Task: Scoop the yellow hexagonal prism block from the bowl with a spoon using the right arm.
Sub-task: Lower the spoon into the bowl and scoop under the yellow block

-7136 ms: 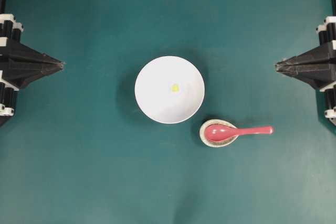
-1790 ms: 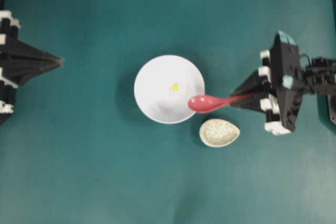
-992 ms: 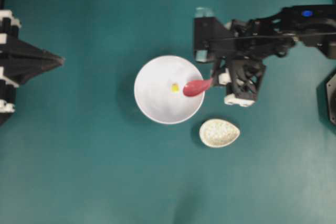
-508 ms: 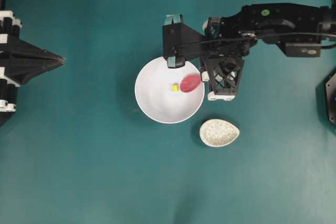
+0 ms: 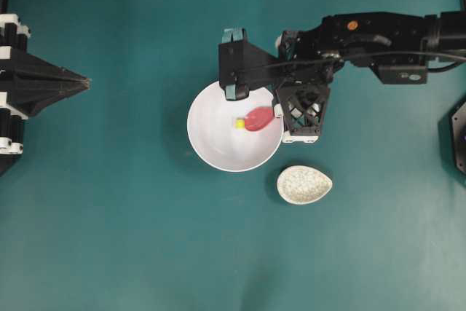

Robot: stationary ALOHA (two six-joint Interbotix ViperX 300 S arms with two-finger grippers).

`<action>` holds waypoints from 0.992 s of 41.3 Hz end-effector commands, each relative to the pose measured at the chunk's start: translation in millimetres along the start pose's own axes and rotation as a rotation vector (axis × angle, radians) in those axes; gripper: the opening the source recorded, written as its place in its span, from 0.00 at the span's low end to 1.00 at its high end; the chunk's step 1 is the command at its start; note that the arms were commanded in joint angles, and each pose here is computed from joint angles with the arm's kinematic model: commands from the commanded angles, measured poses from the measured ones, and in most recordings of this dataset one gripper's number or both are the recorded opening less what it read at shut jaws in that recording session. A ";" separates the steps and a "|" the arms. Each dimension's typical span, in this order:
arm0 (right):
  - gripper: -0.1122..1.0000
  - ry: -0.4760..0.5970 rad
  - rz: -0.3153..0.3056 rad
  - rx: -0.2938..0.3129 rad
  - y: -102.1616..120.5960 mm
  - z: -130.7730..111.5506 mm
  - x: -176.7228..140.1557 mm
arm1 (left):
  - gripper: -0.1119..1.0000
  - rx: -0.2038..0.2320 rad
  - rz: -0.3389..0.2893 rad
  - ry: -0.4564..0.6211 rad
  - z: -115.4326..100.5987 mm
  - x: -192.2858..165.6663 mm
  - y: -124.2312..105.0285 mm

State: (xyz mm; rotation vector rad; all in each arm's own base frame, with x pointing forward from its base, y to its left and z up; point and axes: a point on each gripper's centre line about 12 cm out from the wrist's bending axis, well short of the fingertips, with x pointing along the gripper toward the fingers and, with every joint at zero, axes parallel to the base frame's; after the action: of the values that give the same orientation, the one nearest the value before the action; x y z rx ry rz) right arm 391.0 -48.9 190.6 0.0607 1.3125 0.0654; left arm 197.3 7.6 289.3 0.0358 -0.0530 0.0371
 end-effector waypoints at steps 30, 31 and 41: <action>0.31 -0.248 -0.011 -0.014 11.9 44.6 -7.5 | 0.10 0.005 0.003 -0.032 10.6 2.3 0.9; 0.31 -0.253 -0.010 -0.014 12.0 45.1 -7.6 | 0.10 0.005 0.005 -0.032 10.6 2.3 1.2; 0.31 -0.289 -0.002 0.002 12.6 49.2 -8.8 | 0.10 0.005 0.005 -0.032 10.8 2.0 1.2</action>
State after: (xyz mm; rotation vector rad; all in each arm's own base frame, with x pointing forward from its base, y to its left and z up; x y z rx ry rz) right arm 431.4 -37.8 196.1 0.0692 1.0777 0.0530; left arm 197.3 7.9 289.3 0.0359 -0.0530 0.0387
